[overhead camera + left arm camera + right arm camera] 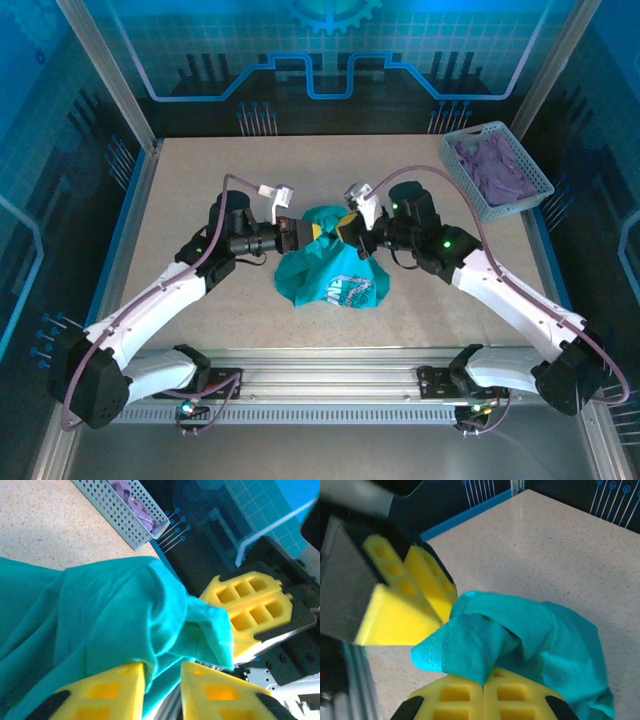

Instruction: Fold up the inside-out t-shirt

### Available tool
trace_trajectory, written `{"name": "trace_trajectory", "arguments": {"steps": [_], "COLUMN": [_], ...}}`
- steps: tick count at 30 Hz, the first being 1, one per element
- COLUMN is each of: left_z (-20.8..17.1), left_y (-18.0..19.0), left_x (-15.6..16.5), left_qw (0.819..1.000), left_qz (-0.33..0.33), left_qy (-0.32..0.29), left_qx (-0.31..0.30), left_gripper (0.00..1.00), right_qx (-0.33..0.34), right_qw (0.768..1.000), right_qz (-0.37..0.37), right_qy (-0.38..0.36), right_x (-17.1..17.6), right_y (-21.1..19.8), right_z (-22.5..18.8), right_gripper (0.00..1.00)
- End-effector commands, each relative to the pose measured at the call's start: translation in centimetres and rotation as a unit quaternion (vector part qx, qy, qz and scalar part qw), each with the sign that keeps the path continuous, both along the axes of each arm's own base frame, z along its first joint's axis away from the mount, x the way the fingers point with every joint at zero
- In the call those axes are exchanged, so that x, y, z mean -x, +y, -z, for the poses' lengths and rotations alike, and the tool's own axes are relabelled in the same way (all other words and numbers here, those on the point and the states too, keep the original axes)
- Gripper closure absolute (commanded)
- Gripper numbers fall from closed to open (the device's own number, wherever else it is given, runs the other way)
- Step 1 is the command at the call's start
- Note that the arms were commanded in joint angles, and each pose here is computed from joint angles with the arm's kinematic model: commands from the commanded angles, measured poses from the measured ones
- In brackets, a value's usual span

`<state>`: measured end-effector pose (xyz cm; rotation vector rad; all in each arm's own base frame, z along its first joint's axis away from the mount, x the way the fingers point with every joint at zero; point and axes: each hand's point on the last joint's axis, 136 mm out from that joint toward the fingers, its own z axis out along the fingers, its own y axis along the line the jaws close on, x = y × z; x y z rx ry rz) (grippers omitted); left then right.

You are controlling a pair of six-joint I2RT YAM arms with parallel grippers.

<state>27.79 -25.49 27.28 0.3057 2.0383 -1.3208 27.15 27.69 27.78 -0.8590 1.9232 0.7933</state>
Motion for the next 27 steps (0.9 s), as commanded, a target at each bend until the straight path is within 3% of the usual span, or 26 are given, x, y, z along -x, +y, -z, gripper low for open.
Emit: {"name": "trace_trajectory", "arguments": {"steps": [1,7,13,15,17,19,23,27], "left_z": [-0.8,-0.2,1.1,1.7,1.6,0.5,-3.6,-6.3], "left_y": [0.7,0.4,0.1,0.3,0.7,0.7,0.8,1.1], "left_x": [0.4,0.4,-0.2,-0.9,-1.3,-1.0,0.8,2.0], "left_qw": [0.999,1.000,0.998,0.998,0.997,0.999,0.996,0.987], "left_qz": [-0.009,-0.002,-0.011,-0.027,-0.034,-0.020,0.033,0.072], "left_qy": [-0.032,-0.027,-0.027,-0.018,-0.017,-0.017,-0.038,-0.056], "left_qx": [0.005,0.000,-0.047,-0.062,-0.062,-0.030,0.077,0.135], "left_gripper": [0.68,0.62,0.60,0.71,0.89,1.00,1.00,1.00], "right_qx": [-0.082,-0.113,-0.130,-0.133,-0.134,-0.134,-0.131,-0.137], "right_qw": [0.995,0.990,0.986,0.985,0.986,0.986,0.985,0.980], "right_qz": [-0.037,-0.039,-0.039,-0.045,-0.048,-0.044,-0.048,-0.117], "right_qy": [0.046,0.081,0.096,0.097,0.091,0.088,0.098,0.082], "right_x": [1.0,0.4,0.2,0.3,0.5,0.3,0.3,2.1], "right_y": [0.8,0.8,0.7,0.3,-0.6,-2.0,-3.7,-3.2], "right_z": [-2.1,-2.5,-2.9,-3.0,-3.2,-3.4,-3.0,-3.7], "right_gripper": [1.00,1.00,1.00,1.00,1.00,1.00,1.00,1.00]}}
